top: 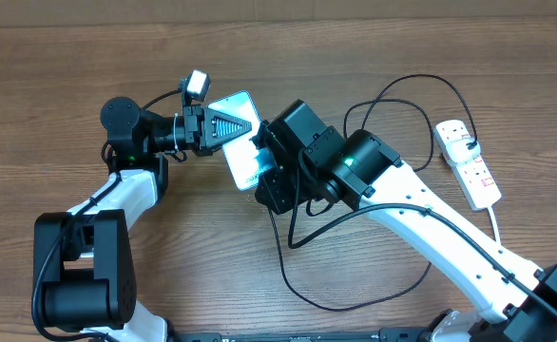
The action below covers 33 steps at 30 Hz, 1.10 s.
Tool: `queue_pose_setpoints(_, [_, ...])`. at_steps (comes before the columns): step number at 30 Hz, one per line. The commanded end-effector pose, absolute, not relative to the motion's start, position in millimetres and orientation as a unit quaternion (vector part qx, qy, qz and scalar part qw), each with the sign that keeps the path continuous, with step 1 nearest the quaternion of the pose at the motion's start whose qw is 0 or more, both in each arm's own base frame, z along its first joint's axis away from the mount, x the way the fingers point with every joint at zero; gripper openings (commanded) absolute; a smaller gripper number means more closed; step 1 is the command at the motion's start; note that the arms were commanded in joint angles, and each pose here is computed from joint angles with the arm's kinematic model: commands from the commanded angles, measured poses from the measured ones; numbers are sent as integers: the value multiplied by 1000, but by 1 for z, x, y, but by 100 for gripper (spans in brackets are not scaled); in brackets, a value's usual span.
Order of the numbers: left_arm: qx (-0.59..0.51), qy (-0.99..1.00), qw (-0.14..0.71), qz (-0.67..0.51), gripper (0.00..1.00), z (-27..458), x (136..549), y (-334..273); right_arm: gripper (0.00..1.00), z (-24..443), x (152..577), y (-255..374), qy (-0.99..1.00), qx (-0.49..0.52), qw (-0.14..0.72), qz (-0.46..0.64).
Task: Plug charger to phone and switch on socket
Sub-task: 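Push the USB-C plug up into the phone's port with the right gripper, then release the plug and lower the phone flat onto the table with left gripper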
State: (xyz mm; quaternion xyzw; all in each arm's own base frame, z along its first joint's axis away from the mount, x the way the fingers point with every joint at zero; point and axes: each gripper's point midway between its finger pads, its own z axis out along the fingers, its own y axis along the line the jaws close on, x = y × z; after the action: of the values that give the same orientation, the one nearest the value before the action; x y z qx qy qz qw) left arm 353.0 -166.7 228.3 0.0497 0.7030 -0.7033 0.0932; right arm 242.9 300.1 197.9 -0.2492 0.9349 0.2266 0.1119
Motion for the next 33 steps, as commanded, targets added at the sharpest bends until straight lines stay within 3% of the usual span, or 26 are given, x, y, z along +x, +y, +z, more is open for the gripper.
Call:
queue_pose_setpoints(1, [73,702,96,-702,4,234,349,-169,40,203,241,301,935,-255,117,218])
queue_pose_setpoints(6, [70,702,99,-702,4,234,351,-169,39,203,237,305,933,-261,120,214])
queue_pose_setpoints(9, [70,702,98,-702,4,234,350,-169,23,203,241,303,936,-255,128,207])
queue_pose_setpoints(14, [74,702,95,-702,4,234,349,-170,4,204,250,302,943,-224,143,199])
queue_pose_setpoints(33, [110,699,79,-702,4,233,336,-184,4,256,295,330,888,-283,288,219])
